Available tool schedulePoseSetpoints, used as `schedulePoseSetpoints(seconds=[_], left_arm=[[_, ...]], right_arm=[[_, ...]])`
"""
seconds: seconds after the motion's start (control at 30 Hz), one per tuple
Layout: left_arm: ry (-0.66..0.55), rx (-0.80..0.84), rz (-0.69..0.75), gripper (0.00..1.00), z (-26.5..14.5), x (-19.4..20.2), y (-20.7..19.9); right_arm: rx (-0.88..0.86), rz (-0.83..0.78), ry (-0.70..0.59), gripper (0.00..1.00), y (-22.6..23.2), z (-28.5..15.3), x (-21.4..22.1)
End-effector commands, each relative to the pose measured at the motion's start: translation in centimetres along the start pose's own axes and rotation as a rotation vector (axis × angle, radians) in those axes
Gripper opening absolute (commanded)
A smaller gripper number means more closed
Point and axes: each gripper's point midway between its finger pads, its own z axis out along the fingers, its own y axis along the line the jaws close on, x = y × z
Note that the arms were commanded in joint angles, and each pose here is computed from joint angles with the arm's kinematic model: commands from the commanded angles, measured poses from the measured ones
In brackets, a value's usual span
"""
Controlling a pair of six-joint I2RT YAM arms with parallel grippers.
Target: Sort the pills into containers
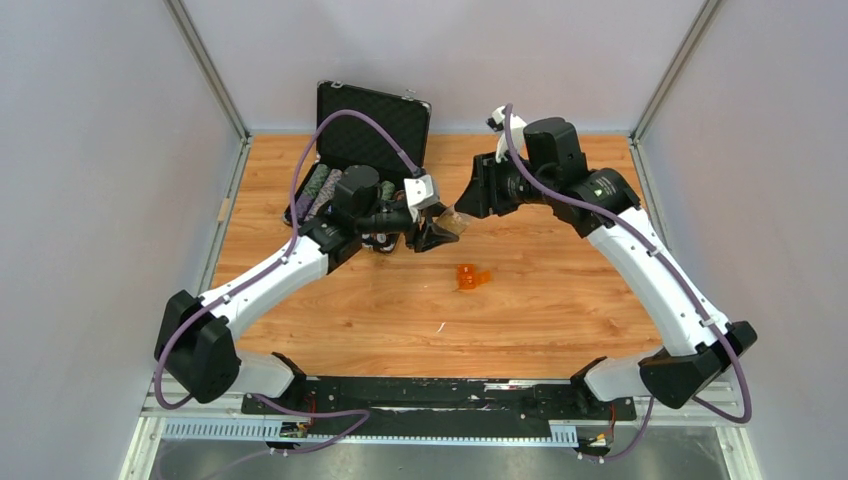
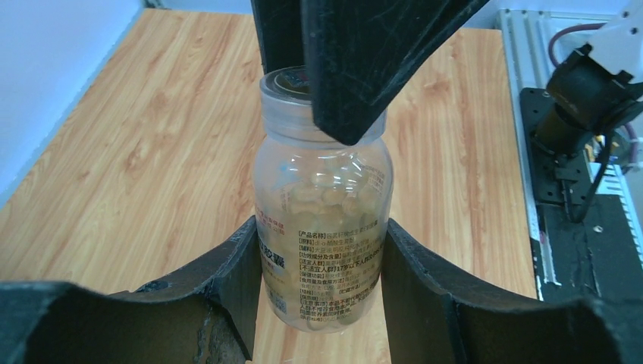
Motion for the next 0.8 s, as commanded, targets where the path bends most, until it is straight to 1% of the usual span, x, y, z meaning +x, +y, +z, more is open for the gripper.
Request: schedulePoseSetpoints(seconds=[0.0,0.1,0.17,0.2,0.23,0.27,0.3,0.33,0.37,0.47,0.53,0.6,0.67,0.77], left_arm=[[-0.08,-0.139,0.123,0.0,0.3,-3.5,3.1],[-0.061,-0.167,0.122,0.0,0.2,-3.0,3.6],[-0.053,-0.18,0.12,0.0,0.1,-2.7,3.8],[-0.053,-0.182,0.122,0.0,0.1,-2.6,3.8],[-0.049,-0.182,0.118,0.0,0.1,-2.4,3.7],[-0.048,-0.179,0.119,0.0,0.1,-2.4,3.7],[-0.047,-0.178,0.12,0.0,0.1,-2.3,3.6],[-0.047,-0.176,0.12,0.0,0.1,-2.3,3.6],[-0.047,-0.175,0.12,0.0,0.1,-2.3,3.5],[-0.045,-0.17,0.117,0.0,0.0,-2.1,3.4],[-0.046,-0.165,0.118,0.0,0.0,-2.1,3.3],[-0.049,-0.161,0.119,0.0,0.1,-2.1,3.2],[-0.055,-0.153,0.121,0.0,0.2,-2.2,3.2],[-0.059,-0.138,0.121,0.0,0.4,-2.2,3.0]], right_arm=[[0.222,0.448,-0.154,0.0,-1.6,0.3,-2.8],[0.334,0.572,-0.299,0.0,-2.6,-1.1,-4.4],[0.334,0.61,-0.349,0.0,-2.5,-1.7,-5.5],[0.328,0.611,-0.358,0.13,-2.3,-1.9,-5.9],[0.32,0.592,-0.357,0.36,-2.2,-1.9,-6.1],[0.305,0.556,-0.353,0.55,-1.9,-1.9,-6.3],[0.299,0.515,-0.342,0.68,-1.9,-1.8,-6.3],[0.29,0.474,-0.324,0.77,-2.0,-1.7,-6.2],[0.281,0.439,-0.305,0.82,-2.3,-1.5,-6.0],[0.195,0.364,-0.241,0.88,-2.9,-1.7,-5.2],[0.101,0.281,-0.191,0.91,-2.0,-1.7,-4.5],[0.037,0.207,-0.15,0.95,-1.2,-1.6,-3.5],[0.007,0.199,-0.119,0.97,-0.8,-1.2,-2.8],[-0.065,0.218,-0.068,0.96,0.1,-0.3,-2.1]])
